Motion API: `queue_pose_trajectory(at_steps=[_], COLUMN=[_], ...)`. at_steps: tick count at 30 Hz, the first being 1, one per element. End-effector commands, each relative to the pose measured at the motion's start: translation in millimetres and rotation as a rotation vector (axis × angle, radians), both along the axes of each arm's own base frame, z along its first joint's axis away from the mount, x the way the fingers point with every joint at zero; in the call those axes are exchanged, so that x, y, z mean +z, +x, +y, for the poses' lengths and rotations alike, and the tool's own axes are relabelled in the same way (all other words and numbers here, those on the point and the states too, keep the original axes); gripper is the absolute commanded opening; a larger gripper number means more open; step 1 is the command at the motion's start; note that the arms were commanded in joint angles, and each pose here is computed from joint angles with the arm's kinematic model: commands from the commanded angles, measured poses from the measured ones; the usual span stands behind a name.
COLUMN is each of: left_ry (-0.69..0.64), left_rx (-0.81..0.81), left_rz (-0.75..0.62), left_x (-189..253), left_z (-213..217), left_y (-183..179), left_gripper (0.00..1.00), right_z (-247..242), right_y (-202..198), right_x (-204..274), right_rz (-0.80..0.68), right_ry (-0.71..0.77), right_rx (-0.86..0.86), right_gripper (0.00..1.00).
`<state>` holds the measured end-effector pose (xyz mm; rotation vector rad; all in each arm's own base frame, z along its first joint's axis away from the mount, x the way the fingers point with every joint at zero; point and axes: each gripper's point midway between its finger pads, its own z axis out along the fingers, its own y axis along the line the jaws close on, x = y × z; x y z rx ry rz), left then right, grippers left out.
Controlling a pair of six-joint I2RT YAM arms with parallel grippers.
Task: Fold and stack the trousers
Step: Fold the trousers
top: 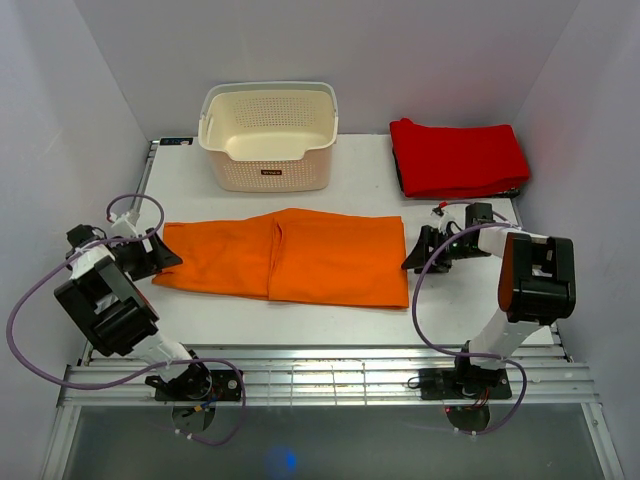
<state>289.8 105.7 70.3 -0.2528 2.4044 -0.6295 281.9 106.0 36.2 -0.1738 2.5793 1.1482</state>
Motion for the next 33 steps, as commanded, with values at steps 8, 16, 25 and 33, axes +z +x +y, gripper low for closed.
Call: queue_pose_trajectory(at_steps=[8,16,25,33], left_ry=[-0.02,-0.022,0.055,-0.076], left_rx=[0.019,0.029,-0.048,-0.161], left_rz=[-0.007,-0.014,-0.072,-0.115], left_x=[0,4,15,15], left_z=[5,8,0,-42], left_y=[10,13,2,-6], left_gripper=[0.88,0.93,0.93,0.84], right_z=[7,12,-57,-78], right_y=[0,2,-3,8], right_x=[-33,-31,29,98], right_rz=[0.042,0.039,-0.097,-0.219], right_ry=[0.034,0.057,-0.003,0.024], right_rx=[-0.011,0.027,-0.033,-0.004], right_gripper=[0.54,0.08,0.08,0.08])
